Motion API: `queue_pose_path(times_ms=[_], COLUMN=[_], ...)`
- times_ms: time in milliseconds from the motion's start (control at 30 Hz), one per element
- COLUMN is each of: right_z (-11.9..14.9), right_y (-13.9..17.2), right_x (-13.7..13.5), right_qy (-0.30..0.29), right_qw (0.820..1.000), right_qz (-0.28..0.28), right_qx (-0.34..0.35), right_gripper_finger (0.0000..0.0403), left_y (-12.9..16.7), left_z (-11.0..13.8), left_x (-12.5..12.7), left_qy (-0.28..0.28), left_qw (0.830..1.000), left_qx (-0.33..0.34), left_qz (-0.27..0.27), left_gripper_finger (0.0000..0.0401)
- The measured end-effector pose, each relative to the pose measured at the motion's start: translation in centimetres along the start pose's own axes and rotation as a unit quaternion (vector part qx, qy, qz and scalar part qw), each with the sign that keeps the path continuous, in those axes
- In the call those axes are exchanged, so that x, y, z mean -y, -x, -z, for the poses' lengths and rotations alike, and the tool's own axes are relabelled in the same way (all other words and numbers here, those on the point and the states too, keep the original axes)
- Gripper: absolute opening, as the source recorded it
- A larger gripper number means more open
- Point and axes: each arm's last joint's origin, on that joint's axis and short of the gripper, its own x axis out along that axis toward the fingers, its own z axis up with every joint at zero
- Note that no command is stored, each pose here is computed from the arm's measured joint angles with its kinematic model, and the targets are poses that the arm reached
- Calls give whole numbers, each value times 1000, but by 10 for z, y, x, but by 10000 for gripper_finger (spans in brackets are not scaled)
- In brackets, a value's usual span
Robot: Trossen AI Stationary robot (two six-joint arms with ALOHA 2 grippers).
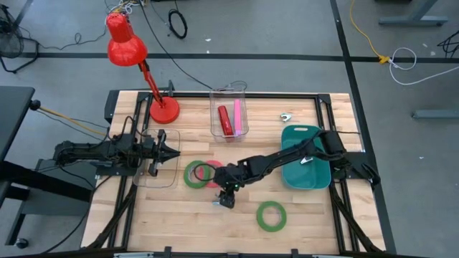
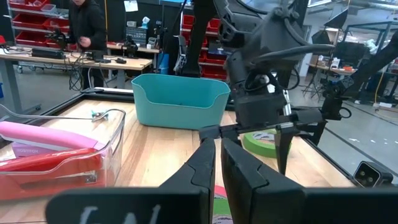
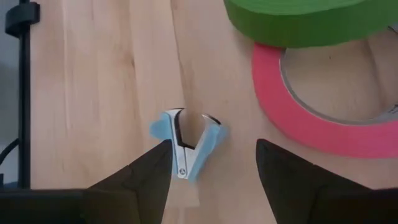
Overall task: Pick and place Stapler, Stapler remover, tape
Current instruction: Put the bottom light blue staple remover into the blue bin
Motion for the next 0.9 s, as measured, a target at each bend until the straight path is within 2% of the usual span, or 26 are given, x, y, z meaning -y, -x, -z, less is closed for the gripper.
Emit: queue_pose_path(times_ms=[333, 667, 900], right_z=[8, 8, 8], right_y=[-21, -24, -24], right_x=[5, 6, 5], right_qy=[-28, -29, -30], right_qw=[999, 999, 999], right_qz=[16, 9, 0], right_qx=[-16, -15, -17], right_gripper_finger=[230, 229, 189], left_y=[0, 0, 0], left_z=[0, 0, 0], left_x=[0, 0, 0], left_qy=[0, 0, 0], left_qw=[1000, 1000, 1000], left_qx=[0, 0, 0], left_qz=[0, 0, 0], left_gripper_finger=[30, 30, 30])
